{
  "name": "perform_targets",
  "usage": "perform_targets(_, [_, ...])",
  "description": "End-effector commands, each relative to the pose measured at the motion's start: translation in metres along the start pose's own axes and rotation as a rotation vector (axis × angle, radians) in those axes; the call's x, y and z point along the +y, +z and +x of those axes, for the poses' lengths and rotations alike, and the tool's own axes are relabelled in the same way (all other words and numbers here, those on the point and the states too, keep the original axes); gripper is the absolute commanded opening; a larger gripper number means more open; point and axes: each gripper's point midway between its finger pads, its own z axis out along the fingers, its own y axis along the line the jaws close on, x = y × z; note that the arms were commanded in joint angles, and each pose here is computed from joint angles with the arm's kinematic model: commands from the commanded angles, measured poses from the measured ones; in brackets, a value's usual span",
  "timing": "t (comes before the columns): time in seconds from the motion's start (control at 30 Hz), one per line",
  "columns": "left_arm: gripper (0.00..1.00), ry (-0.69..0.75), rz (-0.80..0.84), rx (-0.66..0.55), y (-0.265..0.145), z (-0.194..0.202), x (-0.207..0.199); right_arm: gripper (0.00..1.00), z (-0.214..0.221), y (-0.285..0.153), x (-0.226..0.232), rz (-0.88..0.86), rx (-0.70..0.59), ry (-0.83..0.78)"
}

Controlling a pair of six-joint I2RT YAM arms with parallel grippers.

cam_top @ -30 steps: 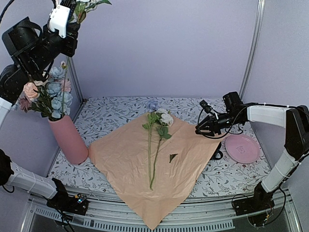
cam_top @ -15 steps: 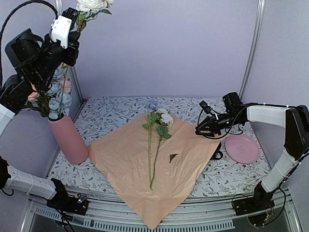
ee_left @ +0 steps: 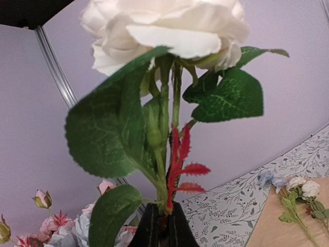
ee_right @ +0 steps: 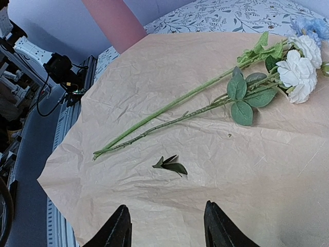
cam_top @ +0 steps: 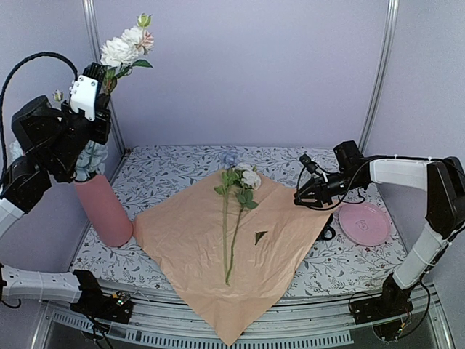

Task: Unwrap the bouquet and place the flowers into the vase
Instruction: Place the fake flower in the vase.

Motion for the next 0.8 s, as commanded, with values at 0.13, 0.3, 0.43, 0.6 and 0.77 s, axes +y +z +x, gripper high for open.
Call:
perform_targets(0.13, [0.0, -0.078, -0.124, 0.051, -0.021, 0.036, 0.024, 0.5, -0.006, 0.002, 0.0, -0.031, -0.007, -0.005])
perform_targets(0.3, [0.0, -0.097, -0.138, 0.077, -0.026, 0.056, 0.021, 0.5, -0.004, 0.003, -0.001, -0.036, -0.005, 0.003])
perform_targets(0.43, [0.0, -0.119, -0.152, 0.093, -0.03, 0.068, 0.021, 0.5, -0.003, 0.005, -0.001, -0.041, -0.003, 0.011])
perform_targets(0.6, [0.0, -0.137, -0.165, 0.114, -0.036, 0.084, 0.021, 0.5, -0.001, 0.006, -0.002, -0.048, 0.001, 0.02])
perform_targets(0.77, [0.06, -0.184, -0.155, 0.115, -0.04, 0.07, 0.032, 0.5, 0.001, 0.008, -0.003, -0.057, 0.004, 0.032])
